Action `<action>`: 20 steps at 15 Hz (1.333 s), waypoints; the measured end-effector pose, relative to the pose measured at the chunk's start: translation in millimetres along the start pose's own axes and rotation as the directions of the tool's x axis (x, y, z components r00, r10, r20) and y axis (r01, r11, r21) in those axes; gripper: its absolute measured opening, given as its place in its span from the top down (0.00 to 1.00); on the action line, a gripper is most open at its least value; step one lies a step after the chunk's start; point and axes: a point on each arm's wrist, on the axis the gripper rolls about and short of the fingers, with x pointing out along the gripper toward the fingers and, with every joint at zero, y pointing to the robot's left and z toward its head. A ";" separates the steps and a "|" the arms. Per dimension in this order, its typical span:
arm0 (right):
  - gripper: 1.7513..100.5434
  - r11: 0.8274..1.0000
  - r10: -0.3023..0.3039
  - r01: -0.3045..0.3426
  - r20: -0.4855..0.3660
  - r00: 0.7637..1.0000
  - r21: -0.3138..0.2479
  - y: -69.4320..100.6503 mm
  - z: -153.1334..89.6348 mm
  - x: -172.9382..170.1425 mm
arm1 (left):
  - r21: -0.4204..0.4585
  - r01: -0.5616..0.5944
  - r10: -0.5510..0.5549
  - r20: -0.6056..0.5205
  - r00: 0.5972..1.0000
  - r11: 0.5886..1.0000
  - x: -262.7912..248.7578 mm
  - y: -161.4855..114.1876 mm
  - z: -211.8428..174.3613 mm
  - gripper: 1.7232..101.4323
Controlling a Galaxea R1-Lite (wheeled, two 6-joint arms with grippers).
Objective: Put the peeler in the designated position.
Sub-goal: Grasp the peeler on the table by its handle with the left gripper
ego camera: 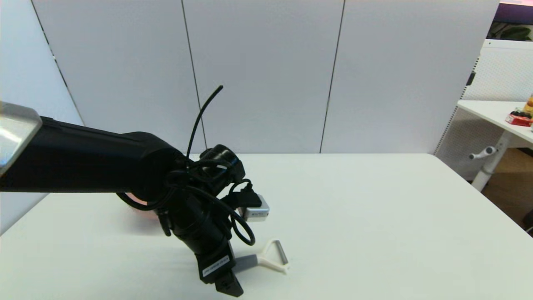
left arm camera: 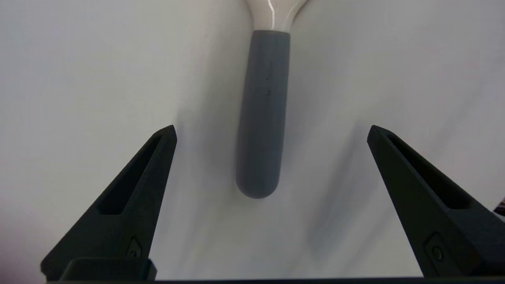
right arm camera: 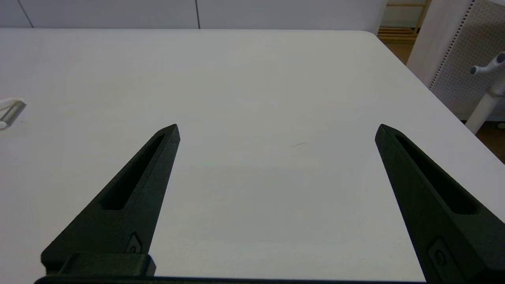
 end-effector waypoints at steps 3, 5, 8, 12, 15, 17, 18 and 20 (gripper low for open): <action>0.03 1.000 0.000 0.000 0.000 1.000 0.000 0.0 0.0 0.0 | 0.001 -0.001 0.001 -0.014 1.000 1.000 3.9 0.3 0.6 0.04; 0.03 1.000 0.000 0.000 0.000 1.000 0.000 0.0 0.0 0.0 | 0.007 -0.020 0.020 -0.018 1.000 1.000 3.3 0.3 3.3 0.04; 0.03 1.000 0.000 0.000 0.000 1.000 -0.001 0.0 0.0 0.0 | 0.019 -0.042 0.042 -0.028 0.999 0.999 4.1 -1.9 6.1 0.04; 0.03 1.000 0.000 0.000 0.000 1.000 -0.001 0.0 0.0 0.0 | 0.030 -0.048 0.049 -0.032 0.998 0.998 6.5 -3.2 10.1 0.04; 0.03 1.000 0.000 0.000 0.000 1.000 0.000 0.0 0.0 0.0 | 0.035 -0.062 0.064 -0.038 0.997 0.997 7.0 -3.1 13.7 0.04; 0.03 1.000 0.000 0.000 0.000 1.000 -0.001 0.0 0.0 0.0 | 0.036 -0.062 0.063 -0.041 0.997 0.997 7.9 -3.2 14.3 0.04; 0.03 1.000 0.000 0.000 0.000 1.000 0.000 0.0 0.0 0.0 | 0.035 -0.060 0.062 -0.044 0.997 0.998 8.9 -3.2 14.3 0.04; 0.03 1.000 0.000 0.000 0.000 1.000 0.000 0.0 0.0 0.0 | 0.034 -0.059 0.060 -0.047 0.997 0.998 10.3 -2.9 14.7 0.04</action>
